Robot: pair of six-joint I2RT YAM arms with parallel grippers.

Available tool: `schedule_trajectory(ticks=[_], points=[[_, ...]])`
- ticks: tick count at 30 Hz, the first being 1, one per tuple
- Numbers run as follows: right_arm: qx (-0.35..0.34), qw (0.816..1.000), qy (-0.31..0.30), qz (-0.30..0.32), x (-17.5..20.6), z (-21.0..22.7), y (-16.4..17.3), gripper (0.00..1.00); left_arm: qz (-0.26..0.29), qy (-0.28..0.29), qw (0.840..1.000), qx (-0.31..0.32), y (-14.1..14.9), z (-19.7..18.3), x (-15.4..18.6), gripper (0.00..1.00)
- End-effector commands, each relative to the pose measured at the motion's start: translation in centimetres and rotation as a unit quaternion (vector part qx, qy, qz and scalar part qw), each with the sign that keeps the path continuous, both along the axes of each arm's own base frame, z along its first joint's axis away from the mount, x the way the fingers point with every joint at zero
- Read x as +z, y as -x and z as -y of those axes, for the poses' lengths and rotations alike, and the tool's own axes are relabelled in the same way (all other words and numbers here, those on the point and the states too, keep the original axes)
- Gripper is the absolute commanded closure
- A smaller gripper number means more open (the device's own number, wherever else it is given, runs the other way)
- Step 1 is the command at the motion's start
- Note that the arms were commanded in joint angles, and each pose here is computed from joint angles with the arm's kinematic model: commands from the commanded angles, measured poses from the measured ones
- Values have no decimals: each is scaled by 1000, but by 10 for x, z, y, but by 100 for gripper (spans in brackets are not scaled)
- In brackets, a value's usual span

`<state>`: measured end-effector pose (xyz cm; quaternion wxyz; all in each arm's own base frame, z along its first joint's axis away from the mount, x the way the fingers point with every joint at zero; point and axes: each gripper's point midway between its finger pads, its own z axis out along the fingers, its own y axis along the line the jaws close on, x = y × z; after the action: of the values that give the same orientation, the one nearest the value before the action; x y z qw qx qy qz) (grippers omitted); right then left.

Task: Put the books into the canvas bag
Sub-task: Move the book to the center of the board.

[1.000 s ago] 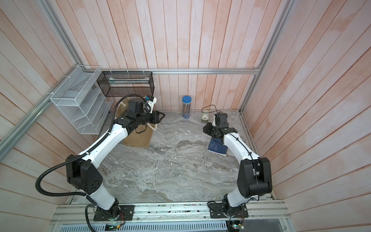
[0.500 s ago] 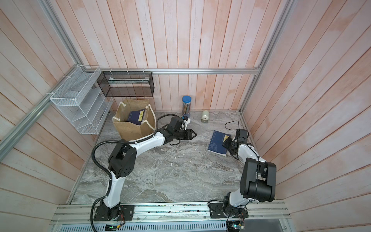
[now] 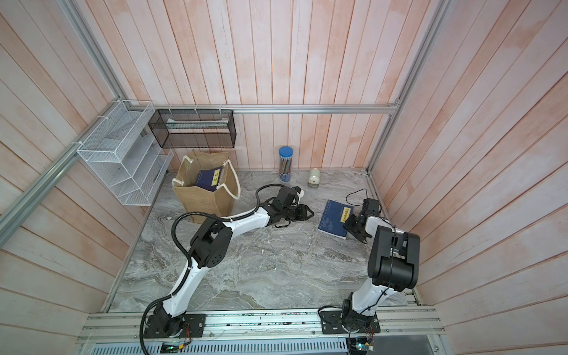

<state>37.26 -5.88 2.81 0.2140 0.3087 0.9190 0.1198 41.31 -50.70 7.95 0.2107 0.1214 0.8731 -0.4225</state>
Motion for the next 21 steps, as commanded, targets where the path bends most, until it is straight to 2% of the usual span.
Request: schedule_trajectory(ticks=[1, 5, 10, 17, 21], points=[[25, 1000, -10, -2, -7, -5, -5, 56, -22, 4, 1000, -17, 6, 13, -15, 53], [48, 999, -19, -16, -17, -17, -5, 63, -44, 0, 999, -28, 10, 17, -32, 53], [98, 995, -15, -26, -20, -45, -6, 71, -46, -10, 998, -42, 16, 12, -35, 53], [170, 984, -1, -55, -29, -90, 4, 73, -64, 4, 997, -38, 24, -10, -33, 53], [212, 975, 7, -63, -29, -121, 11, 74, -76, 3, 996, -44, 39, -31, -31, 54]])
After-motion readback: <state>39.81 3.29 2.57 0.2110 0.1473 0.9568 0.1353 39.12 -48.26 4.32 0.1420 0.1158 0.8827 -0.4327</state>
